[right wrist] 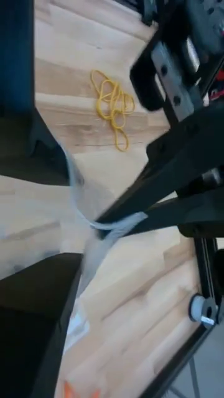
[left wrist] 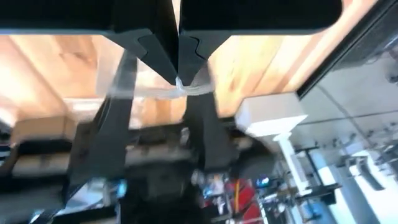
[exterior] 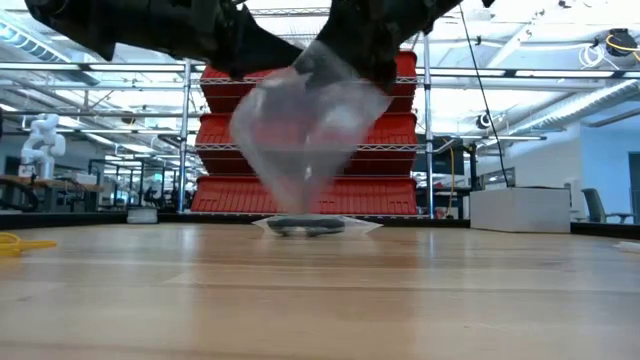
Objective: Sort rubber bands
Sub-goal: Open the top zip bag, then move the yellow rubber band from the top into the center of the table
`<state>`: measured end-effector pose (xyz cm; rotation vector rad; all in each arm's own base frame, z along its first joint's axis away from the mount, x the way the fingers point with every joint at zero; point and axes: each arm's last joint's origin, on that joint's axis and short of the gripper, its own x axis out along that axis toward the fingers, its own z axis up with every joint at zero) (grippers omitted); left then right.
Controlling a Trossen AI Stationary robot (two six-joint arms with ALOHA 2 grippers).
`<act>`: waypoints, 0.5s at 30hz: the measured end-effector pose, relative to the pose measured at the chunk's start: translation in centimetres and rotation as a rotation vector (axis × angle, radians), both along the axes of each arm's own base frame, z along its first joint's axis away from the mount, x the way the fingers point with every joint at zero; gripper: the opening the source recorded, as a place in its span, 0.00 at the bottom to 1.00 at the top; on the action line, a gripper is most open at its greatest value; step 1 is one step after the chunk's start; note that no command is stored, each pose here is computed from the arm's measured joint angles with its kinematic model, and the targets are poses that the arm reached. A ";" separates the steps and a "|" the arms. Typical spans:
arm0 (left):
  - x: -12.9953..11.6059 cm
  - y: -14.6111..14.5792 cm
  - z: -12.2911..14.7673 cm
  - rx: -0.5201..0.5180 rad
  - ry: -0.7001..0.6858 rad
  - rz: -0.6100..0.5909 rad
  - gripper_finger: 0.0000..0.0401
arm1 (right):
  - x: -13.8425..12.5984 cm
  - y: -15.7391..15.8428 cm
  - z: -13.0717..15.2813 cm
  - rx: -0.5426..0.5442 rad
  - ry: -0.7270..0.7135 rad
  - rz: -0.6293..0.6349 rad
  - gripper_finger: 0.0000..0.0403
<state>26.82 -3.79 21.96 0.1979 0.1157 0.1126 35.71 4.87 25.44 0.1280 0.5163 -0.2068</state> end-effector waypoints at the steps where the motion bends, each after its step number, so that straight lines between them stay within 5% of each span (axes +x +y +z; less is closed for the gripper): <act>1: -0.1 0.0 0.2 0.002 -0.001 0.007 0.00 | -0.3 0.0 0.3 -0.007 0.008 -0.004 0.47; 15: -2.7 1.0 1.0 0.066 0.046 0.183 0.00 | -3.8 1.5 5.0 -0.052 -0.079 0.087 0.53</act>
